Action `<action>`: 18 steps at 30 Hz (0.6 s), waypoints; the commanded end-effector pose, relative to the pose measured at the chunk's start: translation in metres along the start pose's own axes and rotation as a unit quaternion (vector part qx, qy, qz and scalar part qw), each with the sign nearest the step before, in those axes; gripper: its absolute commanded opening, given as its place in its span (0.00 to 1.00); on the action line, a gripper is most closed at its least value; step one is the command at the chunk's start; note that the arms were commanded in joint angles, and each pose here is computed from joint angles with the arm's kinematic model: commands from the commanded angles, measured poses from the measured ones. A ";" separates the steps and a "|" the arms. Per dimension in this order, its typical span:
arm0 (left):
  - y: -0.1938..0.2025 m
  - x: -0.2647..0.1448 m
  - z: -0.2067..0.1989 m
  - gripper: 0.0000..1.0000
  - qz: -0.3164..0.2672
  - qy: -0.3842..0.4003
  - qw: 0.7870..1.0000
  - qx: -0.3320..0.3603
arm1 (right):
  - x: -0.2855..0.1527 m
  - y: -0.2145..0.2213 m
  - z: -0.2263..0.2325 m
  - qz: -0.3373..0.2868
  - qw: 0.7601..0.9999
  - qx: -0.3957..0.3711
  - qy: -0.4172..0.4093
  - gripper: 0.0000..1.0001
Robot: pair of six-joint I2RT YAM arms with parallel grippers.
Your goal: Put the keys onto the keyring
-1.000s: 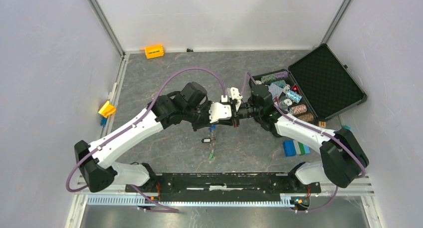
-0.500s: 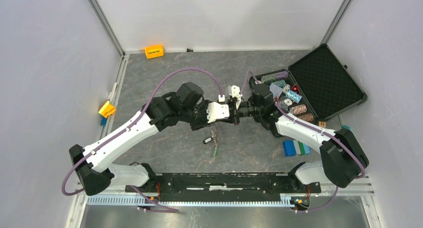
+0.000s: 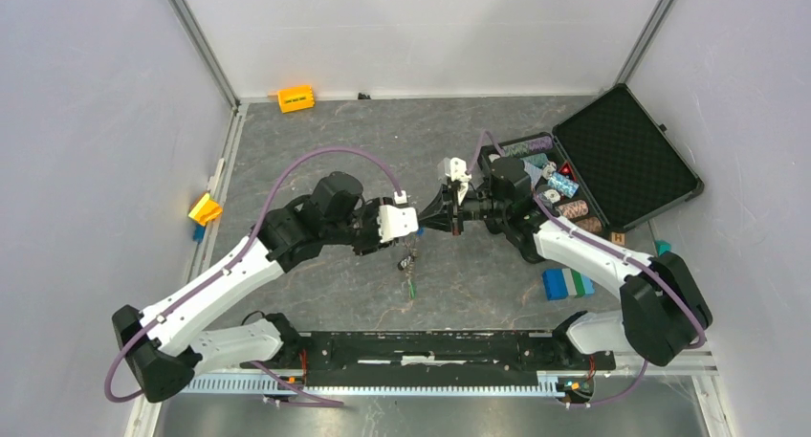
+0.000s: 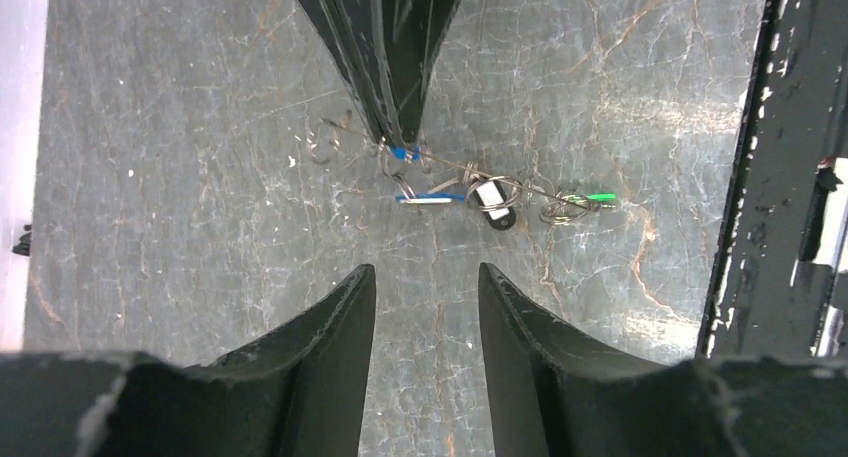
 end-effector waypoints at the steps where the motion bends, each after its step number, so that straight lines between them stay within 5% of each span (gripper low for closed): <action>1: 0.001 0.012 0.011 0.51 -0.062 0.009 0.997 0.046 | -0.004 -0.043 -0.005 -0.047 0.997 -0.053 -0.003 0.00; 18: 0.017 0.038 0.016 0.54 -0.143 0.156 0.968 0.133 | -0.004 -0.040 -0.001 -0.053 0.997 -0.054 -0.021 0.00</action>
Point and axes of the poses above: each gripper's point midway between its finger pads, its own x axis out along the fingers, its own z axis along the line the jaws close on, y = z × x, the point moved 9 cm from there along -x, back along the fingers, and after that the axes turned 12 degrees about -x, right-handed, at the moved point
